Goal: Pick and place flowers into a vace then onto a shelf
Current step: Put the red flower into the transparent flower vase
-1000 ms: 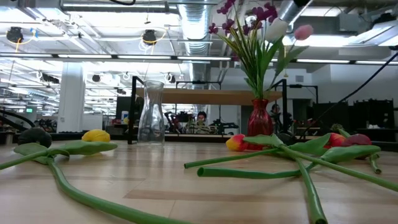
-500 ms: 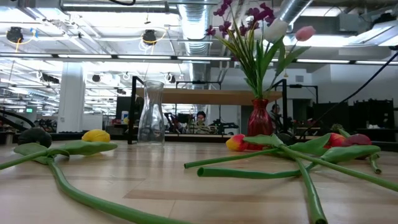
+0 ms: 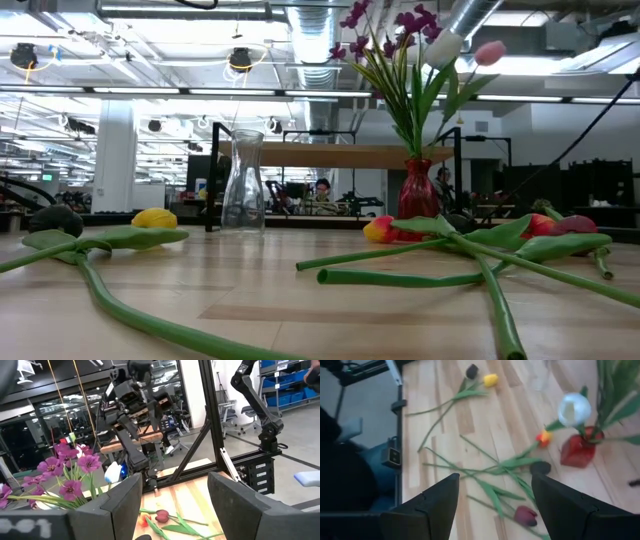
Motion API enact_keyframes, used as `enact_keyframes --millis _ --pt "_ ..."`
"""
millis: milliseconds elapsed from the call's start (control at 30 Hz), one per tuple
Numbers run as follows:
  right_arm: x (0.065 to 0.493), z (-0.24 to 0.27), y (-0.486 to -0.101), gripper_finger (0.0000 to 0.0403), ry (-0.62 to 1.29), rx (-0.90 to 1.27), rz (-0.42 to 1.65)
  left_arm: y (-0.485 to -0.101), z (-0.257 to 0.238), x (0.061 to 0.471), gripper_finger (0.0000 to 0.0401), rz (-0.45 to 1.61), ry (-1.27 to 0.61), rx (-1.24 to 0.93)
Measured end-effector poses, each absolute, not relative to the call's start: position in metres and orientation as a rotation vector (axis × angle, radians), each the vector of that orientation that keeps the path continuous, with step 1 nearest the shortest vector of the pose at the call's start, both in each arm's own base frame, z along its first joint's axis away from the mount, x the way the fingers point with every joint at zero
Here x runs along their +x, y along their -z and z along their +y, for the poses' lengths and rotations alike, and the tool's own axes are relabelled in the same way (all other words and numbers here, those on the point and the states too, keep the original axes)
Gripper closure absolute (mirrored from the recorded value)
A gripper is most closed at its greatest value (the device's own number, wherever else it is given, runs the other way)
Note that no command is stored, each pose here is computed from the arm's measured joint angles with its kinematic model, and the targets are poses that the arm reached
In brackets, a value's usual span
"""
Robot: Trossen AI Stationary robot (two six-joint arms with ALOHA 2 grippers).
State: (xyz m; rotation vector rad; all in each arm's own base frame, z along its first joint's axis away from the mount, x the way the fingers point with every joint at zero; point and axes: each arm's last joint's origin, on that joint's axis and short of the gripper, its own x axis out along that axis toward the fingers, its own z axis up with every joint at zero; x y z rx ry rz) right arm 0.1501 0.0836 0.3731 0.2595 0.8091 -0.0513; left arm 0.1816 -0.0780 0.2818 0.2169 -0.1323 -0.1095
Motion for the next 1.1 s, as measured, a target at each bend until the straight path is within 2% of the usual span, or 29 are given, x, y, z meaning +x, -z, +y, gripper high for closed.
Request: enact_keyframes --millis 167,467,733,900,1100 --pt "0.142 0.097 -0.357 0.0159 0.124 0.261 0.807 -0.282 -0.078 0.182 0.0181 -0.132 0.110 0.217" --pt "0.127 0.109 -0.303 0.0159 0.307 0.351 0.892 -0.282 -0.078 0.182 0.0181 -0.133 0.110 0.217" --pt "0.116 0.099 -0.269 0.0159 0.623 0.565 0.904 -0.284 -0.078 0.181 0.0181 -0.150 0.107 0.217" --pt "0.116 0.091 -0.253 0.0159 0.822 0.764 0.823 -0.286 -0.075 0.177 0.0181 -0.147 0.069 0.245" --pt "0.121 0.084 -0.225 0.0159 0.959 0.943 0.683 -0.285 -0.072 0.175 0.0181 -0.122 0.028 0.250"
